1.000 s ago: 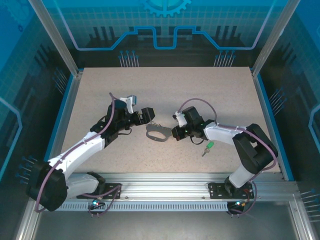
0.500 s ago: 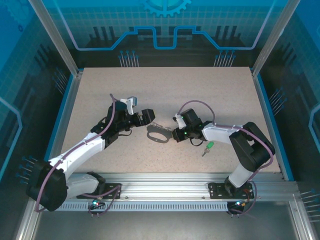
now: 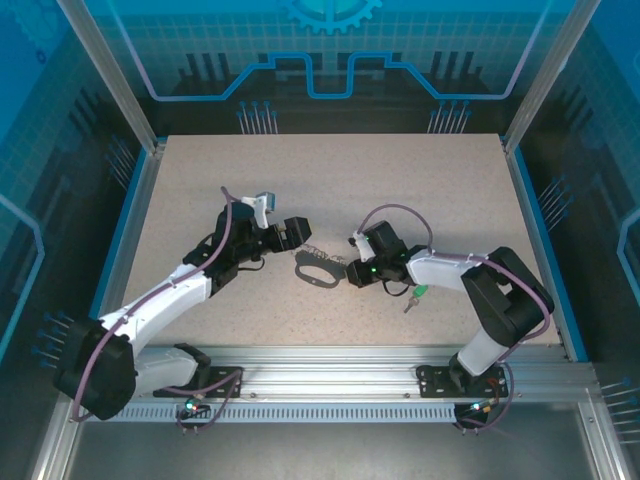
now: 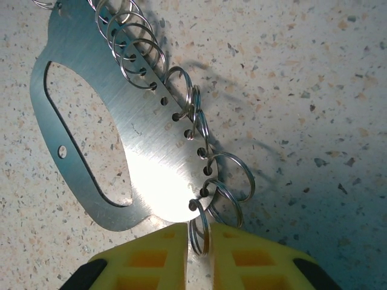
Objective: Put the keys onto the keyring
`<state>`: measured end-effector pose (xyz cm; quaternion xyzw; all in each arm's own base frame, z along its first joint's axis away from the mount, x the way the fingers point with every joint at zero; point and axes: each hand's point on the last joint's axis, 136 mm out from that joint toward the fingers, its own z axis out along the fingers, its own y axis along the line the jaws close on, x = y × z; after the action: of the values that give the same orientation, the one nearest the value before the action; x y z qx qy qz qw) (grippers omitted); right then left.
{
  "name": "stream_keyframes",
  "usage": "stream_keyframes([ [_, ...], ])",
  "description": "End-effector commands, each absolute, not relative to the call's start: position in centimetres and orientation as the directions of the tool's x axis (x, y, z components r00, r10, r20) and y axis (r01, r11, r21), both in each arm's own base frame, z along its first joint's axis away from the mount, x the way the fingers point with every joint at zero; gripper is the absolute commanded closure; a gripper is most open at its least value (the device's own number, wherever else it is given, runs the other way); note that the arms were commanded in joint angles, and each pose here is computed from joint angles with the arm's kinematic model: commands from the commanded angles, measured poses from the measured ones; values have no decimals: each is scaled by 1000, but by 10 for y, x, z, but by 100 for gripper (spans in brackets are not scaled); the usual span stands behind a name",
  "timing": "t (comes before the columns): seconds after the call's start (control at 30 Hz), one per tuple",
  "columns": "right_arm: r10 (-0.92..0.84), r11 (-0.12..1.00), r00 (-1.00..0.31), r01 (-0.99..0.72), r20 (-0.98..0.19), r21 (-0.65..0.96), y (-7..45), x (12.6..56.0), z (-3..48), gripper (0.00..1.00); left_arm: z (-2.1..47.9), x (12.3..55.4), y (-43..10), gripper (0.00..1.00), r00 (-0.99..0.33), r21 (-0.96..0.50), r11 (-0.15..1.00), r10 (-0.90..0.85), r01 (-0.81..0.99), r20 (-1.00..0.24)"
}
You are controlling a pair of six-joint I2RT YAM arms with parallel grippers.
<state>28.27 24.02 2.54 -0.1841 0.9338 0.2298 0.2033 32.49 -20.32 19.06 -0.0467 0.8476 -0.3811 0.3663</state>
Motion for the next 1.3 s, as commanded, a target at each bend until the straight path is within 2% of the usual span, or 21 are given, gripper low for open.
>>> stream_keyframes([
  [0.0, -251, 819, -845, -446, -472, 362, 243, 278, 30, 82, 188, 322, -208, 4, -733, -682, 696, -339, 227, -589],
  [1.03, -254, 822, -864, -430, -436, 374, 247, 279, 16, 83, 185, 323, -209, 3, -731, -674, 702, -332, 231, -596],
  [1.27, -256, 821, -861, -434, -440, 371, 247, 280, 18, 93, 185, 323, -209, 3, -730, -672, 703, -329, 234, -599],
])
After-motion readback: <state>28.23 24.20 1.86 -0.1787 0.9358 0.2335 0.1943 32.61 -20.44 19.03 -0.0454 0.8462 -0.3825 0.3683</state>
